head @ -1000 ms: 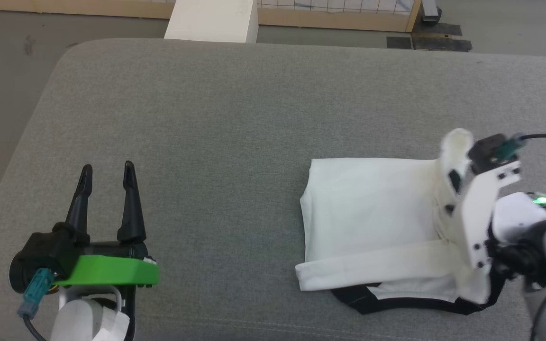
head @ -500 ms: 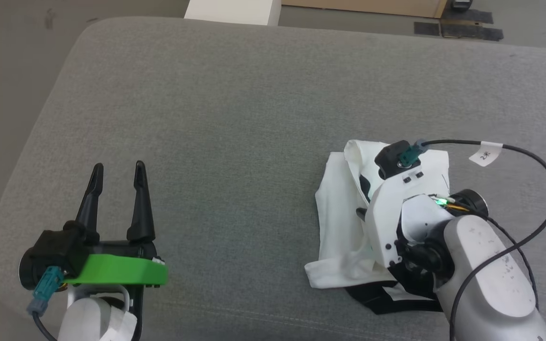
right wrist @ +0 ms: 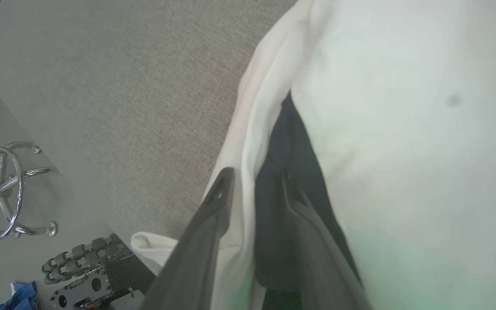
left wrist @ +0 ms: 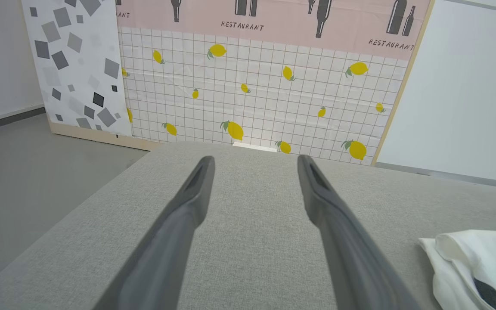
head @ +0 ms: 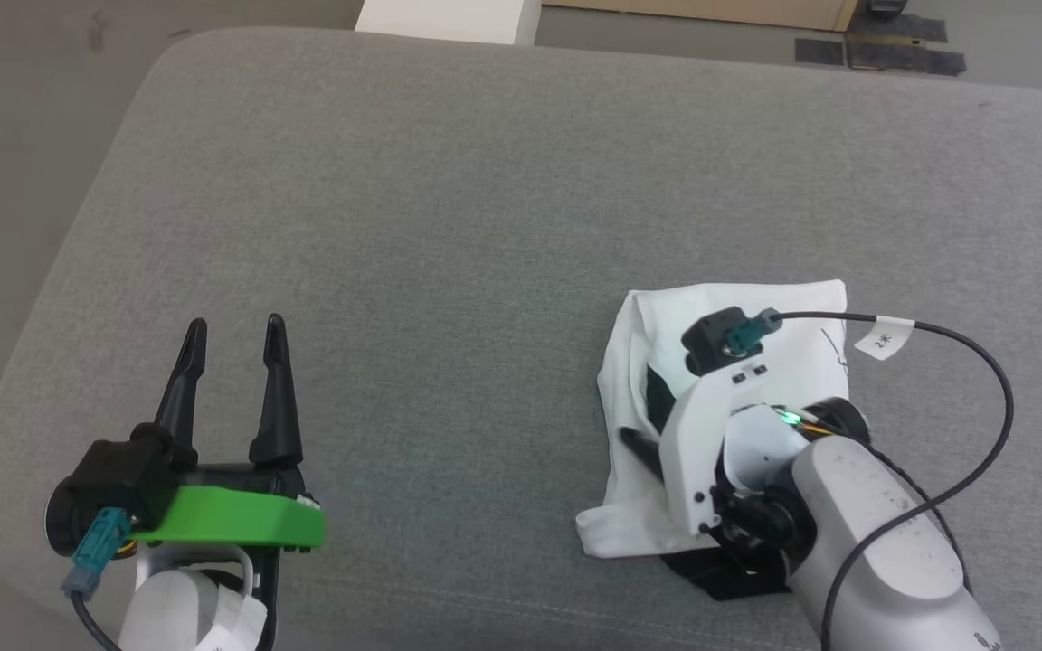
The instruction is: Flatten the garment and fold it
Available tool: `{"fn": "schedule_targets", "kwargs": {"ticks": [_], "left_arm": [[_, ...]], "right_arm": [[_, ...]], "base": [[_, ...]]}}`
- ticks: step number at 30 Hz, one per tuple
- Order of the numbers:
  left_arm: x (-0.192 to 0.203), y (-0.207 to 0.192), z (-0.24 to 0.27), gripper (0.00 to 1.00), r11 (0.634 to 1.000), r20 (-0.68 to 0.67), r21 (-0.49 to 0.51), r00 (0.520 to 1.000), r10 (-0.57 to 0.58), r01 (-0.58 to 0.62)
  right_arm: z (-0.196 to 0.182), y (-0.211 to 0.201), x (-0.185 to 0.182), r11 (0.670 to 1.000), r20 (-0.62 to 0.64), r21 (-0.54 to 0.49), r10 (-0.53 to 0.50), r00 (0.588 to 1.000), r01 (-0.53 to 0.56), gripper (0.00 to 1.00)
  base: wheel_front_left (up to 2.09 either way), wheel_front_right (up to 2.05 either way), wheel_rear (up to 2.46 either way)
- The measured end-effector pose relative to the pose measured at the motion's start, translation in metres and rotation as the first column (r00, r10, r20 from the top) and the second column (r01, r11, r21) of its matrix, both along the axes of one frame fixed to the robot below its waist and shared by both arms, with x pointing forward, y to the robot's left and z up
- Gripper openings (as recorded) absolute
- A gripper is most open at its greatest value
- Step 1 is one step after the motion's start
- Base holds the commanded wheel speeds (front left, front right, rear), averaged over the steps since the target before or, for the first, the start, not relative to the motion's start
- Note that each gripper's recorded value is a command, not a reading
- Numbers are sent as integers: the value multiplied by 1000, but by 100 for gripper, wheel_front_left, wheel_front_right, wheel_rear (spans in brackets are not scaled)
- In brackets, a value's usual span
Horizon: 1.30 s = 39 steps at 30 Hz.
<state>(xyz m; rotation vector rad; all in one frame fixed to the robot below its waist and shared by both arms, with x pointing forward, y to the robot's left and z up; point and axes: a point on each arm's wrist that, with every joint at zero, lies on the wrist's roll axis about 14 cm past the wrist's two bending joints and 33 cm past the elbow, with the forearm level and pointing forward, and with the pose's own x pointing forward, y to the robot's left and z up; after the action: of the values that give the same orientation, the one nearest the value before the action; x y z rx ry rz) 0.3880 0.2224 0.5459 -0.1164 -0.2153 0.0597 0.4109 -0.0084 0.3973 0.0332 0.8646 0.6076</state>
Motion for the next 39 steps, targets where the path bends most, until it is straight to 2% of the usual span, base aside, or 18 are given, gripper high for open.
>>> {"fn": "schedule_targets", "kwargs": {"ticks": [4,7,10,13,17,22,28,38,39], "left_arm": [[1,-7,5,100,1000,18,-4,1000,-20,20],[2,-12,10,100,999,31,-6,999,-35,35],[3,-18,14,100,999,45,-8,998,-53,53],[5,-22,17,100,998,55,-9,996,-66,67],[7,-27,18,100,997,60,-9,995,-79,79],[10,-28,15,100,996,52,-9,995,-84,84],[13,-27,8,100,997,32,-9,996,-79,79],[10,-15,1,100,999,11,-16,999,-45,45],[10,-14,1,100,999,10,-15,999,-42,42]], "right_arm": [[37,21,5,991,86,134,7,996,-19,100],[69,20,18,983,190,185,-31,981,-5,100],[91,-3,33,979,268,192,-112,957,61,100],[100,-44,45,975,319,150,-206,925,166,100],[75,-103,40,948,284,41,-315,906,316,100],[34,-133,17,922,171,-86,-360,917,378,100],[1,-134,3,918,60,-158,-359,931,364,100],[-29,-110,-3,943,-51,-165,-300,952,289,100],[-30,-108,-3,944,-57,-165,-297,953,285,48]], "base": [[0,0,0],[0,0,0],[0,0,0],[0,0,0],[0,0,0],[0,0,0],[0,0,0],[0,0,0],[0,0,0]]}}
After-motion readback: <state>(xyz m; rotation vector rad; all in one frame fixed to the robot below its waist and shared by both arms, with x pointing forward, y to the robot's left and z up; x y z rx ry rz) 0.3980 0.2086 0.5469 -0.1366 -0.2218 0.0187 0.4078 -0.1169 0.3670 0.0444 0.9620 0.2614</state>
